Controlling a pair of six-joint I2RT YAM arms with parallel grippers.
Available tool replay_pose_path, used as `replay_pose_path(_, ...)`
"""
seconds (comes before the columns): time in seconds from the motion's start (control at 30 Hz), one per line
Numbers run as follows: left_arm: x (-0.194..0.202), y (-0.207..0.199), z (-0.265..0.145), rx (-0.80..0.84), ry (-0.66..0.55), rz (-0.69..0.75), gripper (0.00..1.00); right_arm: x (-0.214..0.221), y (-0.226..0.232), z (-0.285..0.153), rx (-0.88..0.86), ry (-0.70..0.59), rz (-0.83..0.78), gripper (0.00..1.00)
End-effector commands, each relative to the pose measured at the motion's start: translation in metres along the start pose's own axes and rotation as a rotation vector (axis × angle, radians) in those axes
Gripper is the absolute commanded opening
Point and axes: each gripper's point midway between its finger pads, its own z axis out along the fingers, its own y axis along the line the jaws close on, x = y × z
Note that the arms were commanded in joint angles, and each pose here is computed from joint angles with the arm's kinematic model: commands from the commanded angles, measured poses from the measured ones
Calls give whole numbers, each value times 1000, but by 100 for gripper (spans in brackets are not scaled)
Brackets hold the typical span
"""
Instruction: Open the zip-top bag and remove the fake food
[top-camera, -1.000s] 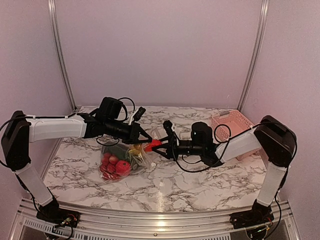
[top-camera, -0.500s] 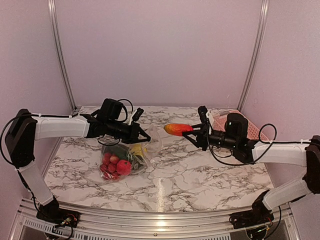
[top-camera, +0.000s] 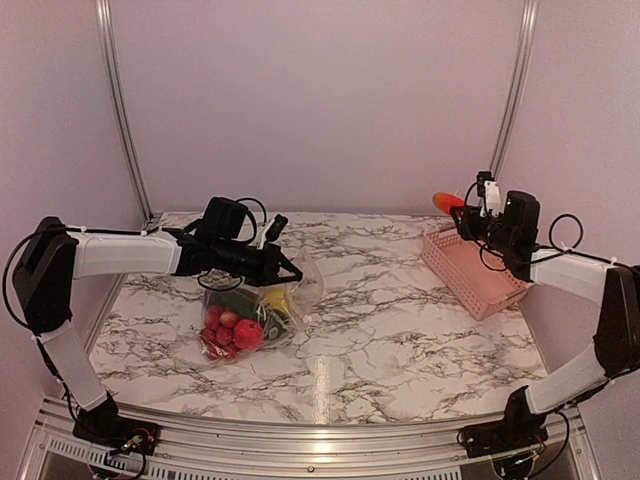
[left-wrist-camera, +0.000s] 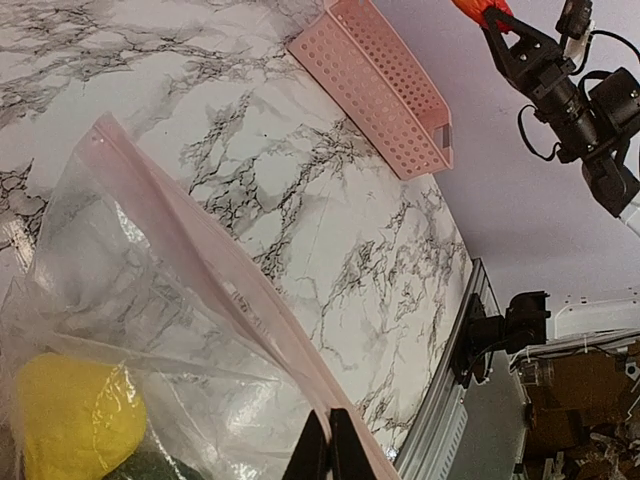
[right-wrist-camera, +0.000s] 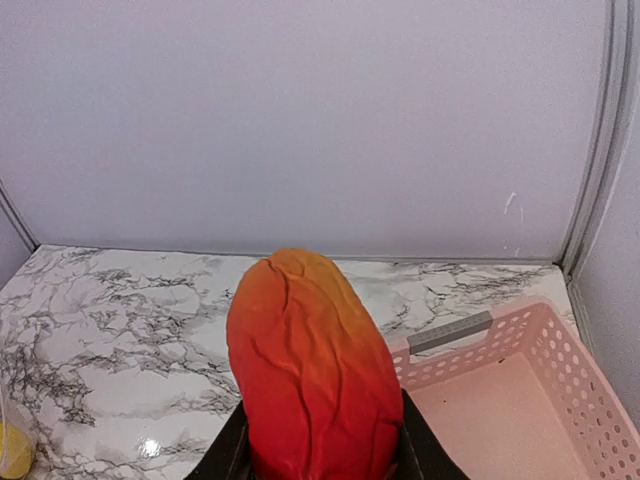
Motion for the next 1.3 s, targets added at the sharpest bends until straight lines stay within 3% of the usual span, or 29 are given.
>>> replay_pose_path(0.0, -16, 2, 2, -9, -35, 13, 0, 7, -66, 11, 173, 59, 108, 27)
replay_pose_path(0.37, -17, 7, 0, -31, -34, 9, 0, 52, -138, 45, 338, 225, 164, 32)
replay_pose_path(0.83, -15, 12, 0, -44, -17, 9, 0, 114, -172, 79, 409, 413, 154, 45)
replay_pose_path(1.03, -16, 12, 1, -42, -11, 16, 0, 106, -179, 76, 453, 421, 137, 65)
replay_pose_path(1.27, -15, 10, -1, -40, -7, 24, 0, 64, -165, 69, 408, 370, 107, 66)
